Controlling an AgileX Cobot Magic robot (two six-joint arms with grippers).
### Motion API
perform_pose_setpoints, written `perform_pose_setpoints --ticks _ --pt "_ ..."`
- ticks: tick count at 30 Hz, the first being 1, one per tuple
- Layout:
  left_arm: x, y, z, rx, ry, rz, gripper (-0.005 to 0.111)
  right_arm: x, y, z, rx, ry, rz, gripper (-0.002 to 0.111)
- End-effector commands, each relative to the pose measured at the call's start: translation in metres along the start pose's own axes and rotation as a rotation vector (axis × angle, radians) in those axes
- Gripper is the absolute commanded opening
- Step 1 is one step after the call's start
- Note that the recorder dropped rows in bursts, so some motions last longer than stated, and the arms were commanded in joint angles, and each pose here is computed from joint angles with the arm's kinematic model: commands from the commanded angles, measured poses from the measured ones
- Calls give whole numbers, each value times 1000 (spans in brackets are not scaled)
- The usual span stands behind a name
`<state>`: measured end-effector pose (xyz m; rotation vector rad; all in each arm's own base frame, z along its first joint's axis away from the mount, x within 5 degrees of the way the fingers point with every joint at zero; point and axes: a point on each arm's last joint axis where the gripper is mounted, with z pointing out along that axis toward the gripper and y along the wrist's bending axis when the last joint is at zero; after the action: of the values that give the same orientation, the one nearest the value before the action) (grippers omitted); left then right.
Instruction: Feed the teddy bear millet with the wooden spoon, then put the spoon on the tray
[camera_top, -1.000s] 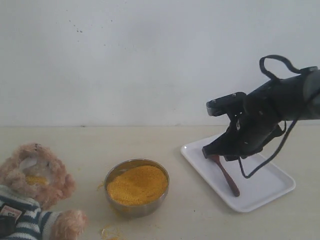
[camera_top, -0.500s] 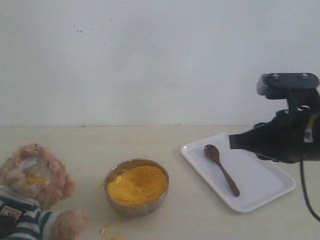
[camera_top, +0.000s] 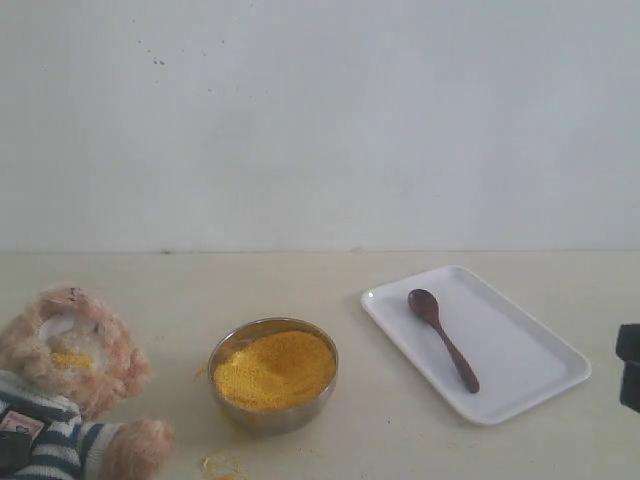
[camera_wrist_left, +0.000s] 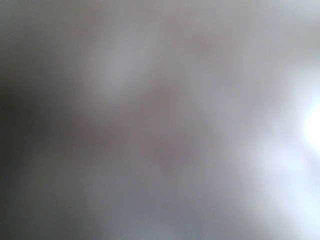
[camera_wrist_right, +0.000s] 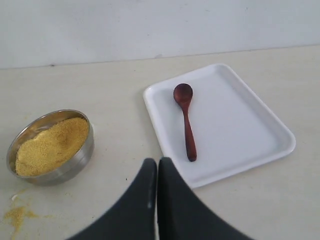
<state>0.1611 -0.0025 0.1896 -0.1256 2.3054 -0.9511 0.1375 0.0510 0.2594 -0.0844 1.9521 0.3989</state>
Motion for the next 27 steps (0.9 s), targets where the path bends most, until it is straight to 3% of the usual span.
perform_pose_setpoints --ticks 1,11,18,27 --pt "-1 -2 -1 16 -15 -3 4 17 -6 -17 -4 -34 10 0" --pt "-1 -2 -1 16 -15 -3 4 54 -16 -22 7 9 11 0" --pt "-1 -2 -1 17 -14 -3 4 58 -16 -23 6 23 8 0" --pt "-1 -2 -1 18 -14 -3 4 47 -14 -51 -60 -191 11 0"
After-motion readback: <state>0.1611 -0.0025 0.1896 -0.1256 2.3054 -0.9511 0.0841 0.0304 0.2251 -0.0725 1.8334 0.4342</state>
